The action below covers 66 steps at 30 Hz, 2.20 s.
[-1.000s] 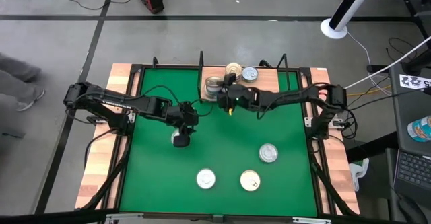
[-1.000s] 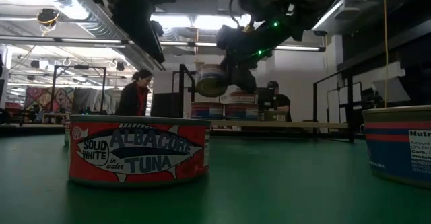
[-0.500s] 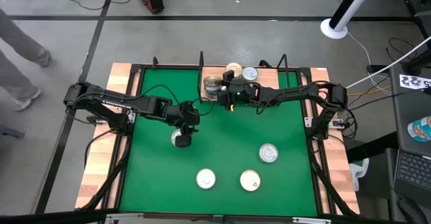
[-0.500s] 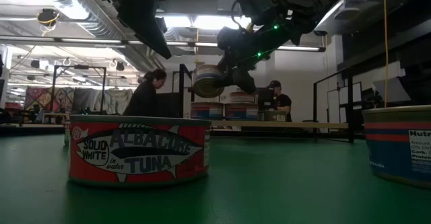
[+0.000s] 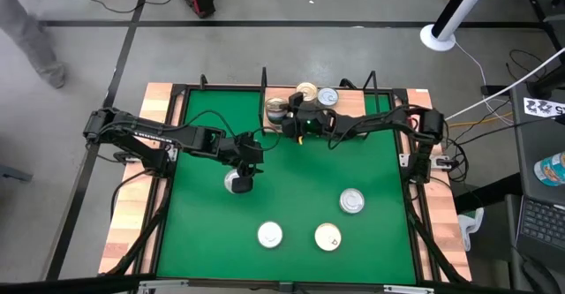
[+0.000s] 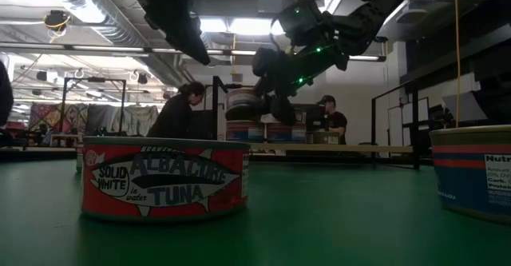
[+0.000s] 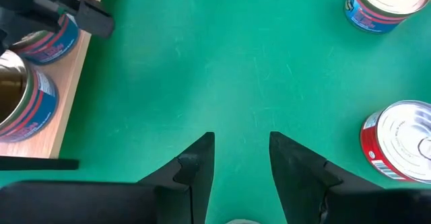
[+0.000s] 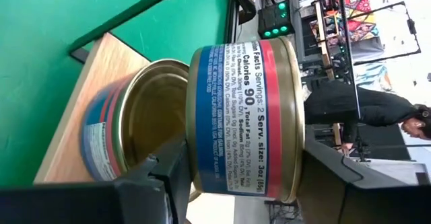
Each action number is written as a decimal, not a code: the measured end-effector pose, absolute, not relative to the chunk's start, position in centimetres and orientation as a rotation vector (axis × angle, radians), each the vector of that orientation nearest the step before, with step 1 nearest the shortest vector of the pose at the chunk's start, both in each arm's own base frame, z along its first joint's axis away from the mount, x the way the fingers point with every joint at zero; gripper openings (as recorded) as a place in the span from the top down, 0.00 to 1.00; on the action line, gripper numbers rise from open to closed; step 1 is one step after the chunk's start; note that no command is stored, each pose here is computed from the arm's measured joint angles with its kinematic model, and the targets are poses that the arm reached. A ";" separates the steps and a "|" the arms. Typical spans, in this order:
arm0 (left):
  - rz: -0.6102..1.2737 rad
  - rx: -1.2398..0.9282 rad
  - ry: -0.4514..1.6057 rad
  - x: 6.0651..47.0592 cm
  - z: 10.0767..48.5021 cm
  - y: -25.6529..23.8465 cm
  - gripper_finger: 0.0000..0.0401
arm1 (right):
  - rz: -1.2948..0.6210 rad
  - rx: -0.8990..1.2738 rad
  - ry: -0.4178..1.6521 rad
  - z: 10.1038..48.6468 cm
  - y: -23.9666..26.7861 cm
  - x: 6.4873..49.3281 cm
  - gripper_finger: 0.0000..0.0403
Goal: Stack canned seafood by type on shelf
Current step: Stack the blue tuna can on top of the blue can on the shelf
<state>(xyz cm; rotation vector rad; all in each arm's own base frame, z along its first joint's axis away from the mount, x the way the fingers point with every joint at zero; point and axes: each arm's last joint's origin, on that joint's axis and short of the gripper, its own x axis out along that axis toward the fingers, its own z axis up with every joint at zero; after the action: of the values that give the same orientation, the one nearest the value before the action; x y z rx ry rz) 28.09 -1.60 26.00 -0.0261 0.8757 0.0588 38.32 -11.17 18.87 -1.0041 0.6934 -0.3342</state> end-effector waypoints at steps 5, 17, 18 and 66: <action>0.054 -0.016 0.877 28.1 26.0 -1.6 0.66 | -0.335 -1.008 0.703 18.7 -11.1 38.4 0.51; 0.050 -0.007 0.878 28.1 26.0 -1.6 0.66 | -0.331 -1.008 0.713 18.5 -11.1 38.4 0.43; 0.050 -0.007 0.878 28.1 26.0 -1.6 0.66 | -0.331 -1.008 0.713 18.5 -11.1 38.4 0.42; 0.050 -0.008 0.878 28.1 26.0 -1.6 0.66 | -0.193 -1.004 0.971 21.1 -11.4 39.2 0.34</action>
<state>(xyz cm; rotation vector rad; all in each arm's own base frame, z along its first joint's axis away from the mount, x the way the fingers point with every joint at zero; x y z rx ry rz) 28.08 -1.59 25.99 -0.0080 0.8783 0.0503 39.16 -11.37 21.05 -1.0044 0.9708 -0.1930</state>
